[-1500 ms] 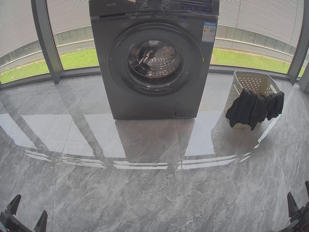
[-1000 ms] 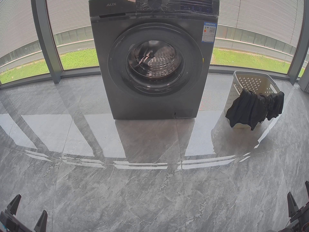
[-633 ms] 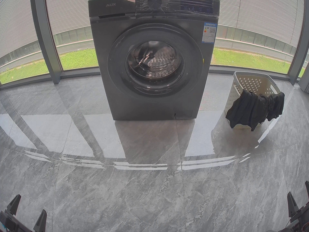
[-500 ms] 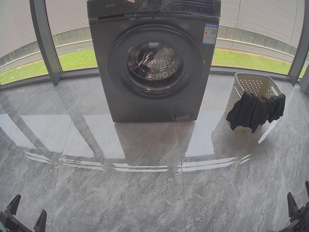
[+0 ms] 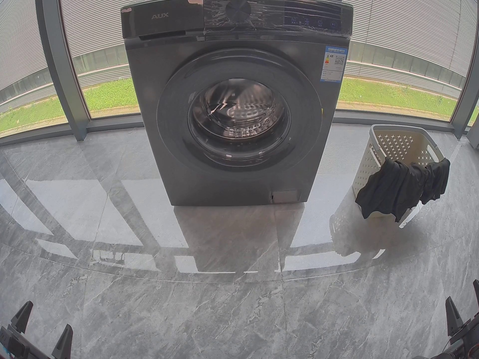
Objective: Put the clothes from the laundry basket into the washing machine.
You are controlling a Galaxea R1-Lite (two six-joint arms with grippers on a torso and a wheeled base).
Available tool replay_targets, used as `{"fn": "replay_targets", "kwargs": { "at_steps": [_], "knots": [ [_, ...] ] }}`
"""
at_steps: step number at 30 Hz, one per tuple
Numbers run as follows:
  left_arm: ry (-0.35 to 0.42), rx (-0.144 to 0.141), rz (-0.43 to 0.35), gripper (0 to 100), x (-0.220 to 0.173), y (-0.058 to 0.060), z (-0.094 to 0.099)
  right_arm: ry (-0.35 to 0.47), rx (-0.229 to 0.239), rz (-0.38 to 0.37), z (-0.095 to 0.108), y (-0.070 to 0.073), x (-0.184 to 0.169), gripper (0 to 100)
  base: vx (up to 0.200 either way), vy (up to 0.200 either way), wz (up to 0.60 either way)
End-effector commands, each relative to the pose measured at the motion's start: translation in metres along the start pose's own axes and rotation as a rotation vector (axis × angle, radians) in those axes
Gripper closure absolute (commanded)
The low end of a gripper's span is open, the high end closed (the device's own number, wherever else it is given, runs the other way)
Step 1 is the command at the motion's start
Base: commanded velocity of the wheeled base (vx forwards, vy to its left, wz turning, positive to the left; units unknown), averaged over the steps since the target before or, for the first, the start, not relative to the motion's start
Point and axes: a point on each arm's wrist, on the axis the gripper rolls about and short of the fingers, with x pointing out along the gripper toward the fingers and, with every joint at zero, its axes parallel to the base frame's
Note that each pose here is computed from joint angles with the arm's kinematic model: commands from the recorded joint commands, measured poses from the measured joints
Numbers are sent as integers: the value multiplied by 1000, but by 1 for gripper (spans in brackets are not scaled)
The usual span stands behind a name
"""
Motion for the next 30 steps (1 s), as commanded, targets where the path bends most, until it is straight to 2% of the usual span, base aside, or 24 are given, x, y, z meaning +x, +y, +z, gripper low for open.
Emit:
{"fn": "replay_targets", "kwargs": {
  "at_steps": [1, 6, 30],
  "knots": [
    [0, 1, 2, 0, 0, 0, -5, -1, 1, 2, -5, 0, 0, 0, 200, 0, 0],
    [0, 6, 0, 0, 0, 0, -5, -1, 1, 1, -5, 0, 0, 0, 200, 0, 0],
    [0, 7, -1, 0, 0, 0, -5, -1, 0, 2, -5, 0, 0, 0, 0, 0, 0]
  ]
}}
